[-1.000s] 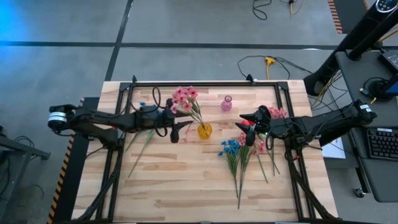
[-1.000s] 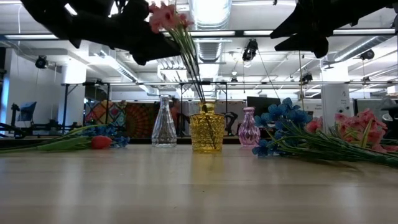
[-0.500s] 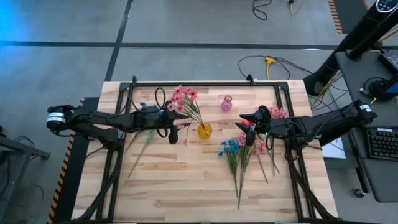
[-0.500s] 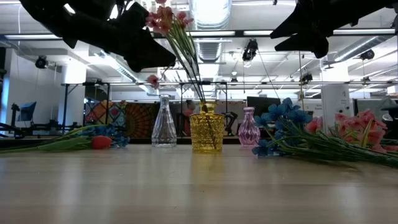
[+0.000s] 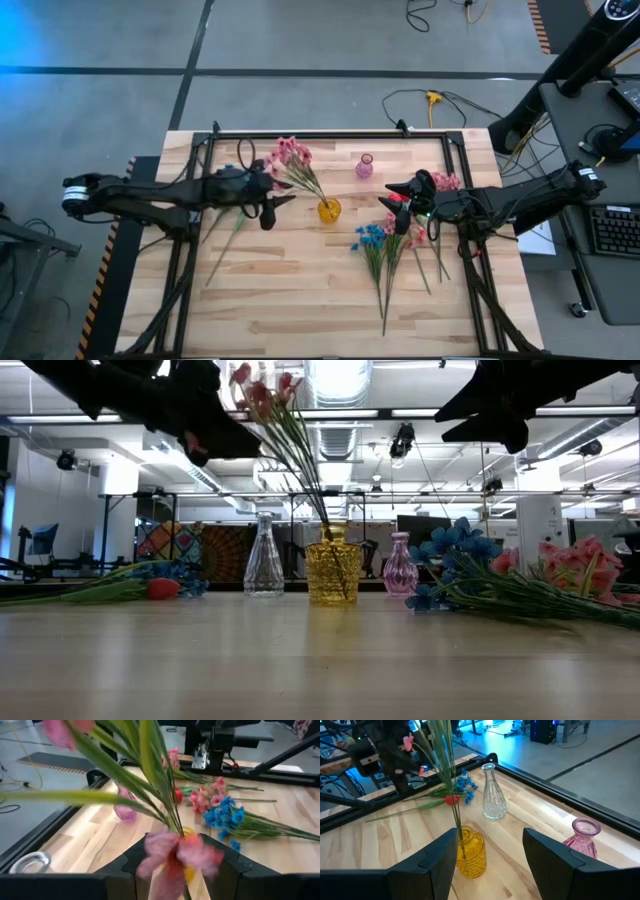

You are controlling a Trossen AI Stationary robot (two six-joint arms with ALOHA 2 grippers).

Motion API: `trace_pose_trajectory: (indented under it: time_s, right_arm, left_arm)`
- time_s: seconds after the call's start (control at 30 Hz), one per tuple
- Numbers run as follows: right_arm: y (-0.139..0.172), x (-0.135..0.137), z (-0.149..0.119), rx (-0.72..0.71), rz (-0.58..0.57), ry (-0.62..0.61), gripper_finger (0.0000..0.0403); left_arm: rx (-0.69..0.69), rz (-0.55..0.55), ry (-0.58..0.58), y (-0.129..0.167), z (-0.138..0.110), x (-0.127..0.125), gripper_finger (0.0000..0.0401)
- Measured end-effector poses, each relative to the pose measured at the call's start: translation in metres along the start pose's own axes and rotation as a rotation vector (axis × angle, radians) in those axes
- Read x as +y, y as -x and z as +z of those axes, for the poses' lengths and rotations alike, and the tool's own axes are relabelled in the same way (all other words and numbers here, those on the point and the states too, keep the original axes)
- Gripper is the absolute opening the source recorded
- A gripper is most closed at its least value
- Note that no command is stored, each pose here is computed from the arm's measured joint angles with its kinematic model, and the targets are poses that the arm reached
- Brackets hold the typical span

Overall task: Sort flowers into vase by color
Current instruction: Put the left pink flowers into the yellow vase, then put the left red tulip into the violet vase

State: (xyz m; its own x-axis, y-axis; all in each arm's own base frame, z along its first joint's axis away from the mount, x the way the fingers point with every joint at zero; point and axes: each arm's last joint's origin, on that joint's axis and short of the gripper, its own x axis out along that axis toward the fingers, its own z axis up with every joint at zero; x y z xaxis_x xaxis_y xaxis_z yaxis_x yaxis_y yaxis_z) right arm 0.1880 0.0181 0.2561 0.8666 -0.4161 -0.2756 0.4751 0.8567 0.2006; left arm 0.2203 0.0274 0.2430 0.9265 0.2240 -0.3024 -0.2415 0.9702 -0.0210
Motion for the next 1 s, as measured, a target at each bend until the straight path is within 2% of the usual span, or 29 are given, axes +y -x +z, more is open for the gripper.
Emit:
trace_pose_trajectory:
  time_s: [0.47, 0.67, 0.87, 1.0]
  right_arm:
    - [0.000, 0.000, 0.000, 0.000, 0.000, -0.004, 0.0215]
    - [0.000, 0.000, 0.000, 0.006, 0.014, -0.004, 0.0215]
    - [0.000, 0.003, -0.001, 0.043, 0.099, -0.003, 0.0215]
    - [0.000, 0.003, -0.001, 0.046, 0.106, -0.001, 0.0215]
  left_arm:
    - [0.042, 0.003, 0.039, 0.044, 0.003, 0.005, 0.0132]
    - [0.128, 0.016, 0.137, 0.068, -0.005, 0.009, 0.0132]
    - [0.228, 0.037, 0.255, 0.086, -0.017, 0.011, 0.0132]
    - [0.261, 0.050, 0.310, 0.092, -0.021, 0.012, 0.0132]
